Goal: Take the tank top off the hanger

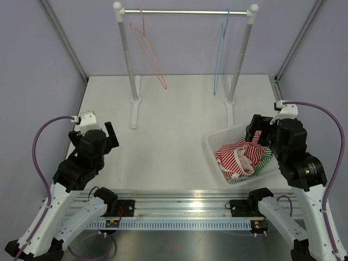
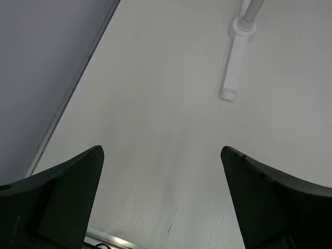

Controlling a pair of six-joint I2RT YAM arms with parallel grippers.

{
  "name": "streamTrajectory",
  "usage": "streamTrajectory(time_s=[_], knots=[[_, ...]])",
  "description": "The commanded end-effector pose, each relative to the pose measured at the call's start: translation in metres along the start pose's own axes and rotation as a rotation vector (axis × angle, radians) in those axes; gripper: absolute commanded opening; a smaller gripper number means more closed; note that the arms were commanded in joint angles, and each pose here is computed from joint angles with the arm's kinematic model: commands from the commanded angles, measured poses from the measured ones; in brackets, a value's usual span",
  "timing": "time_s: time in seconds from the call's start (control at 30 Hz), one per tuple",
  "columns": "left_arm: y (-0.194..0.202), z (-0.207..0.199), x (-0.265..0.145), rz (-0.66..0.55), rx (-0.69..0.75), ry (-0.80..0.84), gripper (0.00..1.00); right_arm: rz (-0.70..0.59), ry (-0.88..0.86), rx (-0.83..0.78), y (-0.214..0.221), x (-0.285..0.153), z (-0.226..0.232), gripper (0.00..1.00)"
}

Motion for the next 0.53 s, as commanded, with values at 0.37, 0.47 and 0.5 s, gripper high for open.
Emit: streamTrajectory(time_s=[0.37, 0.47, 0.5], knots=[[-0.0057, -0.0096, 0.014, -0.01, -0.039, 0.055, 0.99, -0.02, -0.002, 0.012, -0.0059, 0.005, 0.0024, 1.0], [-0.0057, -0.0101, 0.0145, -0.009, -0.04, 0.06, 0.99, -0.011, -0.002, 0.012, -0.0055, 0.0074, 0.0031, 1.0], [-0.0055, -0.0102, 0.0146, -0.008, -0.038, 0.063, 0.99, -0.008, -0.004, 0.009, -0.005, 0.0077, 0.0035, 0.99]])
Point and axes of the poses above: each gripper's point midway between its finger pads, its own x axis out along the fingers, its own z axis along the line the jaws close on, y = z × x, the point moved 4 cm from there along -x, back along the fingers, and after that the axes turned 3 degrees about -x, right-handed, at the moved point
